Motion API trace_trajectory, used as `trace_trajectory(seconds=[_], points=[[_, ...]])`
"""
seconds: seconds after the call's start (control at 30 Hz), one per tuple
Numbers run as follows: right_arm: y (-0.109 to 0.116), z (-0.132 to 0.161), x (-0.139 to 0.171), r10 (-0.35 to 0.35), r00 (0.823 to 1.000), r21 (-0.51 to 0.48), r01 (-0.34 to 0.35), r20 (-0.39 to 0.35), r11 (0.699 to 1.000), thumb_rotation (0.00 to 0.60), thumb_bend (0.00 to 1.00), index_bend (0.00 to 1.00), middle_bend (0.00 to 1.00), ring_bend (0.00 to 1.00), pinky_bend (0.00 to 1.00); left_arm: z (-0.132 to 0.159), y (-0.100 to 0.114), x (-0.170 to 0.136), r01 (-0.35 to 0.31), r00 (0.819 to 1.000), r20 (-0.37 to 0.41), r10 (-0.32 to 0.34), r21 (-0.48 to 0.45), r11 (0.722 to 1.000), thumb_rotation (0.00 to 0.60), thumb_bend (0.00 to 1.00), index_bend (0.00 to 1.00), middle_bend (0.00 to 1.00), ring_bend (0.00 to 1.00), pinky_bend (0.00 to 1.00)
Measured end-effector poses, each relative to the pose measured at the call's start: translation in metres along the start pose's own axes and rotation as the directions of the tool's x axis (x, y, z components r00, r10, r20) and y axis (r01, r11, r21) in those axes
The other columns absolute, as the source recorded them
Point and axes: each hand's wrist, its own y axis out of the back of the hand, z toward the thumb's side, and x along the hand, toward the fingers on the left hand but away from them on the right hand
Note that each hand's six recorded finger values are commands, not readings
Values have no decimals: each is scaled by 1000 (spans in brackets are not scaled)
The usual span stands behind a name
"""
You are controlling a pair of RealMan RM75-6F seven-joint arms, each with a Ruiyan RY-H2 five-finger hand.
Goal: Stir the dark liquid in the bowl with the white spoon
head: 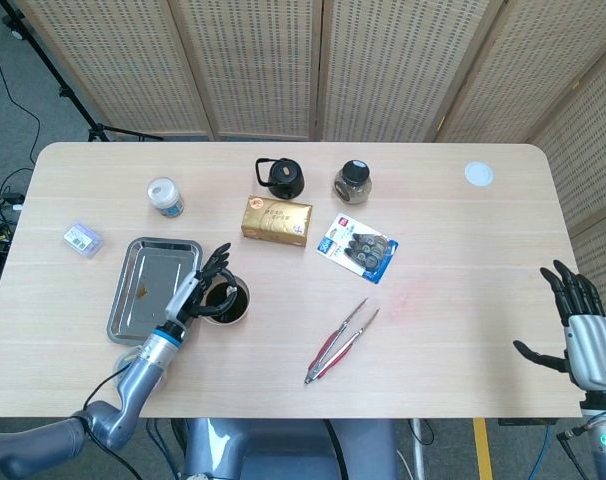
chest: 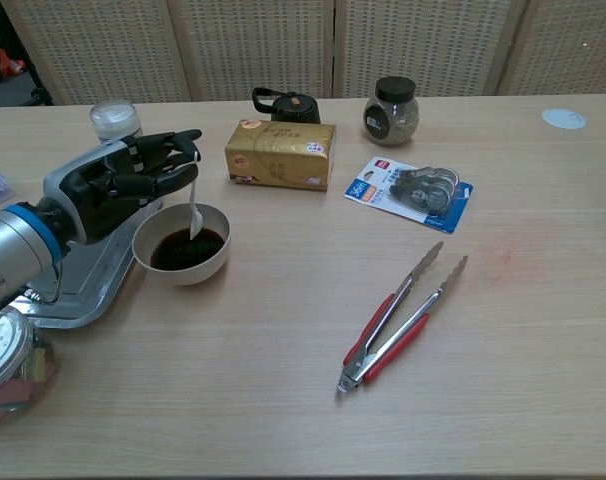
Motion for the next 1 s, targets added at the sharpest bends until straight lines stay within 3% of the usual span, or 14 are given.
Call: trace_trajectory(seconds=[1.0], points=[[-2,-4,-3,10,1000,-3,-10,14,1000,600,0,0,0,0,0,-15,-3,13,-10,1000,-20,9,-9,1000,600,454,674,0,0,0]])
